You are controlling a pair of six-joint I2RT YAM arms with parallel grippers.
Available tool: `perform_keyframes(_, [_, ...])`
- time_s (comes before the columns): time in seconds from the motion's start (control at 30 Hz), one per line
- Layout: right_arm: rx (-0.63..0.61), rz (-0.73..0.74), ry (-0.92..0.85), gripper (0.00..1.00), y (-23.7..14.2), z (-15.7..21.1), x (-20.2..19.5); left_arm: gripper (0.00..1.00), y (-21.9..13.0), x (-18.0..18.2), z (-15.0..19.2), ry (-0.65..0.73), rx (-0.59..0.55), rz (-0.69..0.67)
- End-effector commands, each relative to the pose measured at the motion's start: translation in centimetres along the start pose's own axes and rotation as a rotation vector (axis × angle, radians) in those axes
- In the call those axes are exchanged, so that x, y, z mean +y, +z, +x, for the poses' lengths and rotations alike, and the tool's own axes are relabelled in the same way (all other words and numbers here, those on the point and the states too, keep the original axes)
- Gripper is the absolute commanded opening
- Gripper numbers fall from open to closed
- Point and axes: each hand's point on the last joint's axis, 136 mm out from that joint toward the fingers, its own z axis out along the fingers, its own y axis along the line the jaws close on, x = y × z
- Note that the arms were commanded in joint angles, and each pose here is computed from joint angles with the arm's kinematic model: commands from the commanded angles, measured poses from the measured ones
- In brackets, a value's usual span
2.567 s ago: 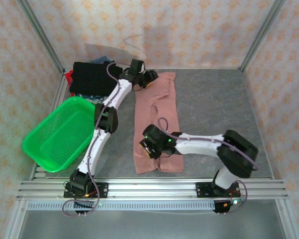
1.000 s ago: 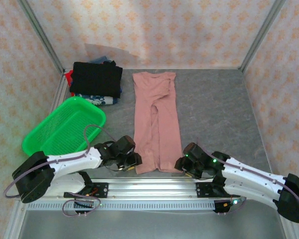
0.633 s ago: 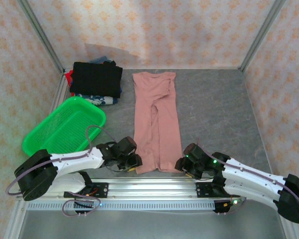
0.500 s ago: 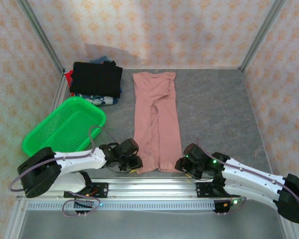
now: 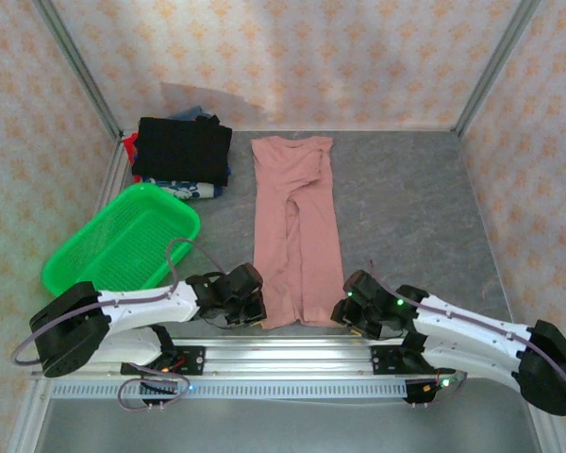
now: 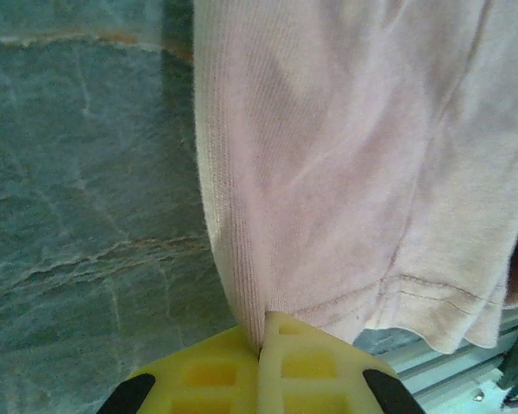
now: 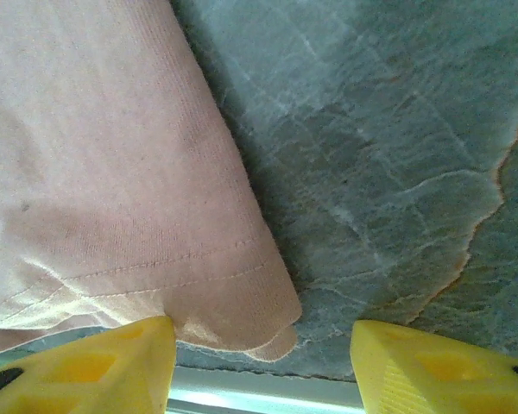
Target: Fold and stack the t-shirts
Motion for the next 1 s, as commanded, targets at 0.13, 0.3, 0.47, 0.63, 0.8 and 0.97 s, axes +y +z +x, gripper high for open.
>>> perform_keyframes(0.13, [-0.062,-0.085,-0.03,0.52,0.7,-1.9,4.1,0.03,-0.6,1.4,0.1,0.005,-0.026,-0.029])
perform_keyframes(0.3, [-0.055,-0.071,-0.046,0.38,0.8,-2.1,4.9,0.03,-0.9,1.7,0.1,0.003,-0.037,-0.026])
perform_keyframes(0.47, [-0.064,-0.063,-0.052,0.22,0.5,-2.3,5.2,0.03,-1.0,2.1,0.1,0.01,-0.036,-0.034])
perform_keyframes(0.63, [-0.063,-0.062,-0.069,0.12,-0.1,-2.3,5.7,0.03,-1.2,2.1,0.2,0.018,-0.038,-0.033])
perform_keyframes(0.8, [-0.034,-0.08,-0.071,0.06,-0.5,-1.8,6.2,0.02,-1.7,2.2,0.2,0.026,-0.039,-0.044])
perform_keyframes(0.97, [-0.029,-0.1,-0.069,0.0,-1.6,-1.5,6.5,0.02,-2.6,2.2,0.2,0.026,-0.051,-0.044])
